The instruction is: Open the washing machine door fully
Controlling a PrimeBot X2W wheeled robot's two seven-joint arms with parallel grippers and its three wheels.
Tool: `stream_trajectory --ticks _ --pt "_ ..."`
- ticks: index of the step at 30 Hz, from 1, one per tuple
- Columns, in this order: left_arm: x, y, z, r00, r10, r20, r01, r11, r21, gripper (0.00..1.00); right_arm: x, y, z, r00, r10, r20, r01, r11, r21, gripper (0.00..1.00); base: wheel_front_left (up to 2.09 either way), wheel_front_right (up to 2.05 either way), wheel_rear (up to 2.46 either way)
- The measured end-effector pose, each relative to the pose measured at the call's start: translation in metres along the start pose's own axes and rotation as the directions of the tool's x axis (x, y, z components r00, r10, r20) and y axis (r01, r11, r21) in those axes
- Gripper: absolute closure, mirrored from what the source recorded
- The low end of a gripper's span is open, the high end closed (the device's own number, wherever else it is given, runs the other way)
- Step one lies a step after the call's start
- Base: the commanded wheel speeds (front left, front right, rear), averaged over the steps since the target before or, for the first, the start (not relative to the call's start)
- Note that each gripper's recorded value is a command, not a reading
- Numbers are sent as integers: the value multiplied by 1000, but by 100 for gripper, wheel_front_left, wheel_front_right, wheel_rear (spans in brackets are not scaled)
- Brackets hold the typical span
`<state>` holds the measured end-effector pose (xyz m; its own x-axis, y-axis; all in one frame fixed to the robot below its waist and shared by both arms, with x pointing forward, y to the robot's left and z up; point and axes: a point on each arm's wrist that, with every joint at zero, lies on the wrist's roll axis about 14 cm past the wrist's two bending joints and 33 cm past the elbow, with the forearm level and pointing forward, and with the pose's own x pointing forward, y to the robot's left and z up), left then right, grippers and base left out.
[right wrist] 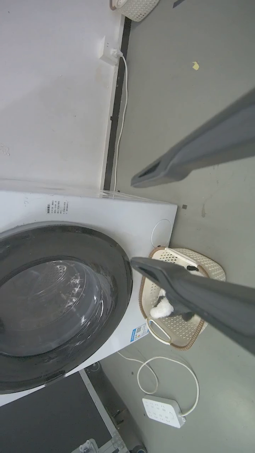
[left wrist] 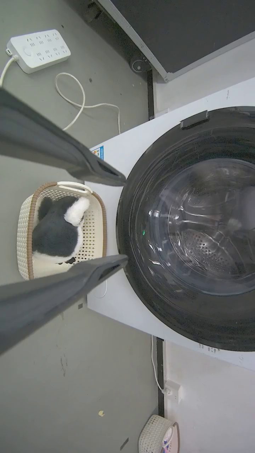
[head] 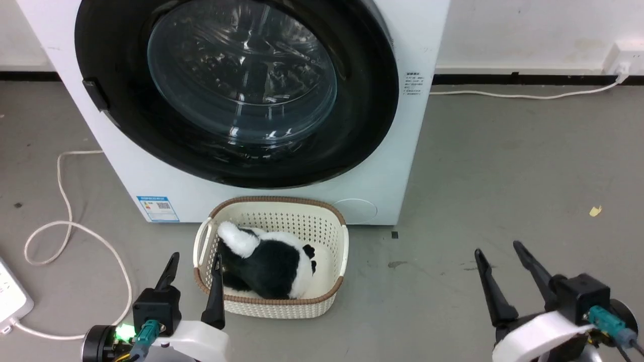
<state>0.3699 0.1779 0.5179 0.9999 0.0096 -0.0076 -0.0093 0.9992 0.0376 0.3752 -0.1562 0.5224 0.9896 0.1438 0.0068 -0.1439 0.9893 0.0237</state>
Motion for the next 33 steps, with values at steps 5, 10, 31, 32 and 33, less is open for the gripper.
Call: stream_trajectory --ticks 5,10,31,32,33 --pt "1 1 -3 1000 7 -3 -7 1000 -1 0 13 3 9 999 15 31 -16 999 45 0 0 0 0" --pt "5 2 -2 1000 13 8 -13 1000 -8 0 25 2 15 999 20 46 -24 995 96 0 0 0 0" --pt "15 11 -8 998 57 17 -57 998 -16 0 103 2 47 994 44 103 -77 935 346 100 0 0 0" --pt "15 13 -9 998 65 14 -64 998 -15 0 110 2 49 994 47 103 -82 926 369 100 0 0 0" --pt "16 15 -9 998 69 15 -69 998 -14 0 114 3 50 993 49 106 -86 922 379 100 0 0 0"
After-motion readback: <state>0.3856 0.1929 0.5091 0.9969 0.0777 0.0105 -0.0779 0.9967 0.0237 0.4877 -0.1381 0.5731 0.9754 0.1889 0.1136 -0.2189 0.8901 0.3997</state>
